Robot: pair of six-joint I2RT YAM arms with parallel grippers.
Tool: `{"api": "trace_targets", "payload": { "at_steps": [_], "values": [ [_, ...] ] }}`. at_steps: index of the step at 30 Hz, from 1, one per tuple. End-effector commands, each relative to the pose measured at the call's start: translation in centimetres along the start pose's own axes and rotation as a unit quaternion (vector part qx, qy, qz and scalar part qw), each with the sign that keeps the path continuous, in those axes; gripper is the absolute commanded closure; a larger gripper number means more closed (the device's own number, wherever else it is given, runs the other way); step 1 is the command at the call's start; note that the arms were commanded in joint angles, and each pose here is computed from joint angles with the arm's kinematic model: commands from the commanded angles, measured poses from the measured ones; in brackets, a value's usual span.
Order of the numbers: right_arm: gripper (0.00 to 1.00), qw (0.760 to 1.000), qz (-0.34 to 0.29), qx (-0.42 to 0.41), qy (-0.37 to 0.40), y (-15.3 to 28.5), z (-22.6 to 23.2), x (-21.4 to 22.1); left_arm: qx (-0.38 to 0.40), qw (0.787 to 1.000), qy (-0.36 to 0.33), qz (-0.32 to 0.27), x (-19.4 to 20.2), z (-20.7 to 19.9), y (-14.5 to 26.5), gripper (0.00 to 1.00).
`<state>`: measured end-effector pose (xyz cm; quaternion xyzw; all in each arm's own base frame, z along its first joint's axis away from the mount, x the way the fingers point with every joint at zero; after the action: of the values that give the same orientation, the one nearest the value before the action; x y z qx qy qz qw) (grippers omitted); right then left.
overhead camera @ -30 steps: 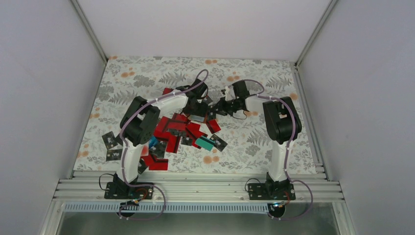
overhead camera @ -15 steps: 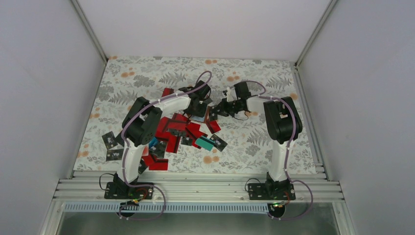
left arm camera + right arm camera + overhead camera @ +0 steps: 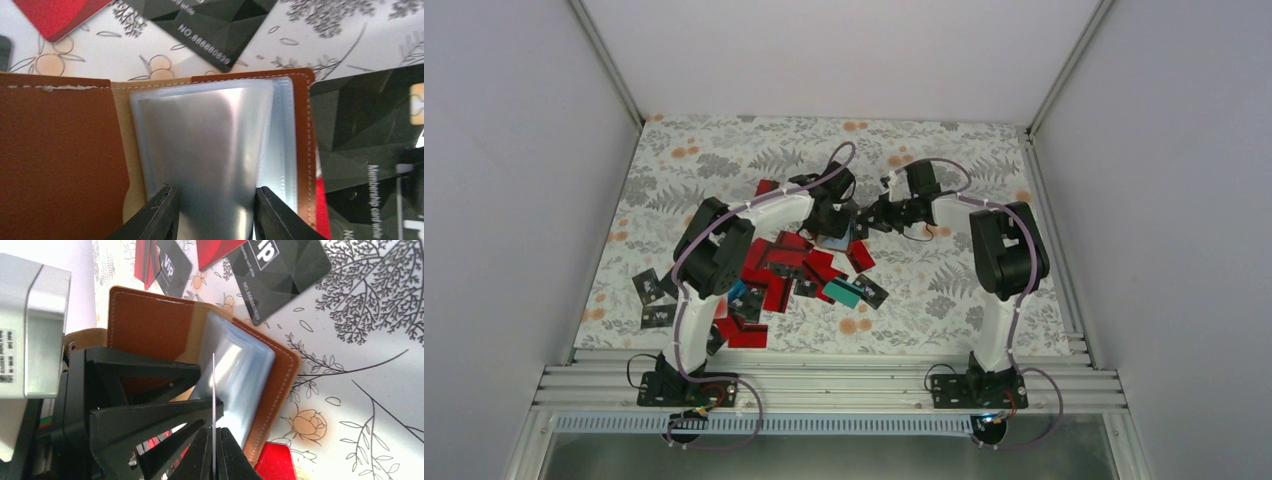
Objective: Put the credit cards into the card holder
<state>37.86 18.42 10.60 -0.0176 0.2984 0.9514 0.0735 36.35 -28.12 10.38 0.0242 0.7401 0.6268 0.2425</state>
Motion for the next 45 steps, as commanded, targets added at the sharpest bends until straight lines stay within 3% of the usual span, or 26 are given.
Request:
{"api": "trace_targets", "payload": {
  "at_steps": [1,11,16,22,32,42,45],
  "values": [
    [0.96,1.0,-0.008,-0.015,0.02,1.1,1.3,0.0,0.034,0.999,0.007,0.01,-0.4,-0.8,-0.3,0.61],
    [0.96,1.0,-0.005,-0.012,0.015,0.9,0.9,0.0,0.028,0.999,0.011,0.014,-0.4,-0.5,-0.6,0.61],
    [0.96,1.0,-0.006,-0.011,0.014,0.8,0.8,0.0,0.026,1.0,0.016,0.006,-0.5,-0.3,-0.2,0.74],
    [0.96,1.0,-0.014,0.004,-0.001,0.7,0.4,0.0,0.03,0.999,0.023,-0.011,-0.9,-0.4,0.6,0.97],
    [0.96,0.999,-0.035,0.029,-0.021,-0.5,0.2,-0.4,0.11,0.991,0.045,-0.065,-1.4,-0.9,2.4,0.98],
    [0.96,0.999,-0.03,0.009,-0.02,-1.9,0.3,-1.4,0.256,0.957,0.078,-0.108,-0.9,-0.6,3.4,0.97],
    [0.96,1.0,-0.03,-0.005,-0.003,-1.9,1.3,-1.6,0.286,0.949,0.081,-0.107,-0.4,-0.2,3.4,0.93]
  ]
}}
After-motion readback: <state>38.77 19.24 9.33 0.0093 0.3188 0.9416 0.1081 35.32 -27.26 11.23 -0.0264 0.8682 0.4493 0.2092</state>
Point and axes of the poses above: each gripper's point midway between its finger pads, its own y axis back along the fingers, its own z axis along the line the jaws close on, x = y × z, the point moved 8 cm from there along y, back along the fingers, and after that the axes turned 7 degrees about -y, right-handed, at the moved point
